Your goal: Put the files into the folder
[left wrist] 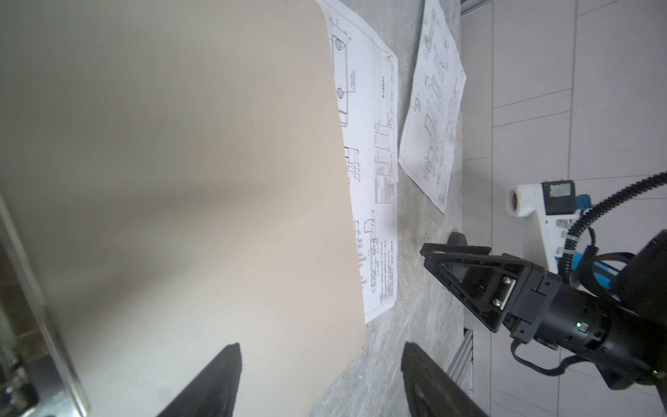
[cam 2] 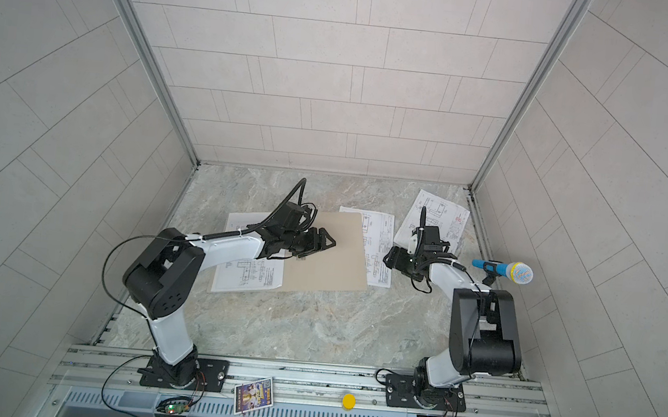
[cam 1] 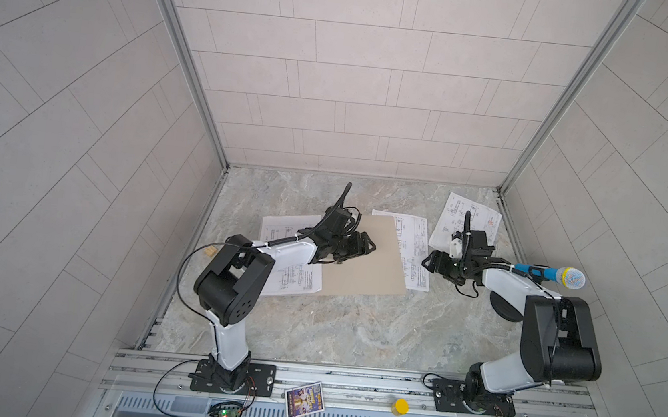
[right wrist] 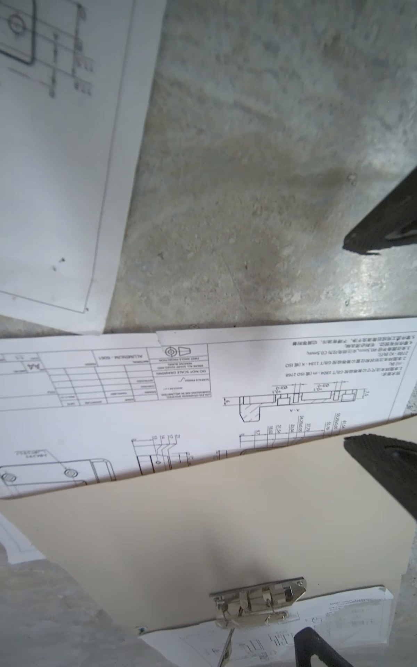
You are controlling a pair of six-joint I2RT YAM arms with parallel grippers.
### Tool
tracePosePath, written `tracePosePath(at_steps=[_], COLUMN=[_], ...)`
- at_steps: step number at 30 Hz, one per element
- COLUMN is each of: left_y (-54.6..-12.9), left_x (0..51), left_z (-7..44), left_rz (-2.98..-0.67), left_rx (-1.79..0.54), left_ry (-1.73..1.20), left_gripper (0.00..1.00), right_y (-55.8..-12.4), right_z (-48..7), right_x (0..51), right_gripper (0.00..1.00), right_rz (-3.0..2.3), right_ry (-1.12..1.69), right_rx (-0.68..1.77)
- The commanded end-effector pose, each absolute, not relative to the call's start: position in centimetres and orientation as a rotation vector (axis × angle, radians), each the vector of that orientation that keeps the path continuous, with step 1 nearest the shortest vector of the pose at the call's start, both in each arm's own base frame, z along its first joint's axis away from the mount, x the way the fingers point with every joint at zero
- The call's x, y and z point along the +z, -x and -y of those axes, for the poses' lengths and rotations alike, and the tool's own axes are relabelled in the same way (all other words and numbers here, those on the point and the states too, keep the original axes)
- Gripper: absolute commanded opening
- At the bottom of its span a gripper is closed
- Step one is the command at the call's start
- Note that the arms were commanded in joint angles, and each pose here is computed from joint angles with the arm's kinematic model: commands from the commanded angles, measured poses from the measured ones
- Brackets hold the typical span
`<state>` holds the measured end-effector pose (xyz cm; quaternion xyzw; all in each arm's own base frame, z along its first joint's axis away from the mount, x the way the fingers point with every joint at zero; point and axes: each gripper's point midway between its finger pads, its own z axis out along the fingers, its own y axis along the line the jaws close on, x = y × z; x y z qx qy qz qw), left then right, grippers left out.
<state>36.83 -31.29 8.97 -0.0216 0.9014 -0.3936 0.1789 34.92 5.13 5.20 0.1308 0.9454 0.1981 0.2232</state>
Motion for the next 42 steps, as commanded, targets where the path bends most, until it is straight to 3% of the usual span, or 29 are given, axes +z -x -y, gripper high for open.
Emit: tracePosePath(at_steps=[1,17,31,42], left_y=[-38.2,-38.8,-38.4,-38.6], left_x=[7.4,2.4,1.3,1.2], left_z=[31.4,31.4,31.7,31.3], left_rz=[-2.577,-2.695,-2.712,-2.708], left_rx=[-1.03,-0.93,-0.959,-0.936], left_ry=[0.06,0.069,0.062,0.077], left_gripper=[0.76,0.76,0.76,0.76], right_y=[-36.1,-37.8,-38.4,-35.9], right_z=[-5.8,-8.1,-9.5,-6.1], right_x=[4.7,2.0,5.6,4.1], right_gripper=[0.8,0.78,0.72,0.75], right_rz=[-2.589,-2.571,-2.408,-2.597], right_ry=[-0.312,-0.356,-0.423,-0.473], right_rx=[0.597,0.931,1.175,0.824])
